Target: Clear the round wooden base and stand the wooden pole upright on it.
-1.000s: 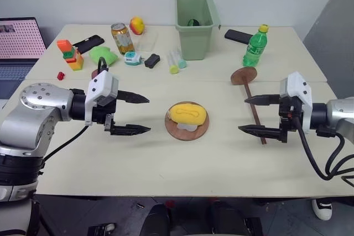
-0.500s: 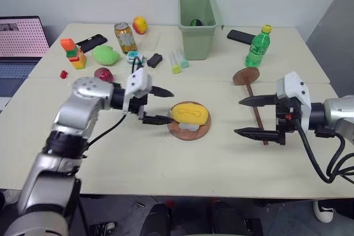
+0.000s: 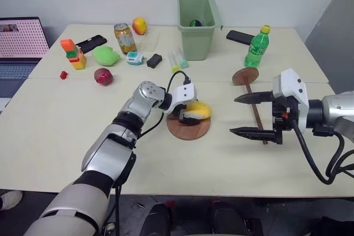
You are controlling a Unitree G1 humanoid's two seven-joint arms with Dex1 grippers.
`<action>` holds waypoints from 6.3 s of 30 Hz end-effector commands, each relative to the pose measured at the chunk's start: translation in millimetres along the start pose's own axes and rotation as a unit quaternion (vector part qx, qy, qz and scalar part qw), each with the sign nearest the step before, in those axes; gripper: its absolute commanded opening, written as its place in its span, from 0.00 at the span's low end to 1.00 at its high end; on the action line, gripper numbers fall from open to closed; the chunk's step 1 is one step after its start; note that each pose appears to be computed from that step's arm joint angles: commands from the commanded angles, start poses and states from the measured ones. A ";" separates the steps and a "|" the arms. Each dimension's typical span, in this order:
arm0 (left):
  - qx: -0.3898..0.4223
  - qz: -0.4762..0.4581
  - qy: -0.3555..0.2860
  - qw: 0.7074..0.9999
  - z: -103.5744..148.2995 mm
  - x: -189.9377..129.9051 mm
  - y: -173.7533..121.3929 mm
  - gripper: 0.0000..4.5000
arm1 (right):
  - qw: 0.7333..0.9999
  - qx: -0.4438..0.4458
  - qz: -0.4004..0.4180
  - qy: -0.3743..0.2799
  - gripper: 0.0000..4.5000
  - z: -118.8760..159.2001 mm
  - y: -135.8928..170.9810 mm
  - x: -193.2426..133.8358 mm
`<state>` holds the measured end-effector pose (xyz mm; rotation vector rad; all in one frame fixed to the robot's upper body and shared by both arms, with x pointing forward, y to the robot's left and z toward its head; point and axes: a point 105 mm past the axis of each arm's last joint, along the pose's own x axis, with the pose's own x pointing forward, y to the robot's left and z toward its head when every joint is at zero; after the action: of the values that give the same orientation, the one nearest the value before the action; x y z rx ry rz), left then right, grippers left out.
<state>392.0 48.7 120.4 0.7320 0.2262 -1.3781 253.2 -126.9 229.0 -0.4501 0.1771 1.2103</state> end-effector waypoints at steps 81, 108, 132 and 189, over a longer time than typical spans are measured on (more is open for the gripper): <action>0.026 -0.031 -0.097 0.994 41.7 -173.4 -55.1 1.00 | 0.850 0.292 -0.309 0.310 0.82 -110.8 -163.4 32.4; -0.069 0.011 -0.088 0.994 12.2 -176.5 -63.8 1.00 | 0.919 0.157 -0.235 -0.273 0.05 83.6 -116.6 52.8; -0.077 0.038 -0.075 0.993 -2.9 -171.5 -83.5 1.00 | 0.926 0.077 -0.157 -0.334 0.05 30.4 -33.0 167.3; -0.070 0.030 -0.085 0.993 0.7 -160.3 -82.9 1.00 | 0.962 0.096 -0.156 -0.203 0.50 -48.1 -16.7 180.0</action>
<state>280.3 179.2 173.3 0.4734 0.1978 -1.3332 337.2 -3.7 87.6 -0.0492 0.0007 0.9192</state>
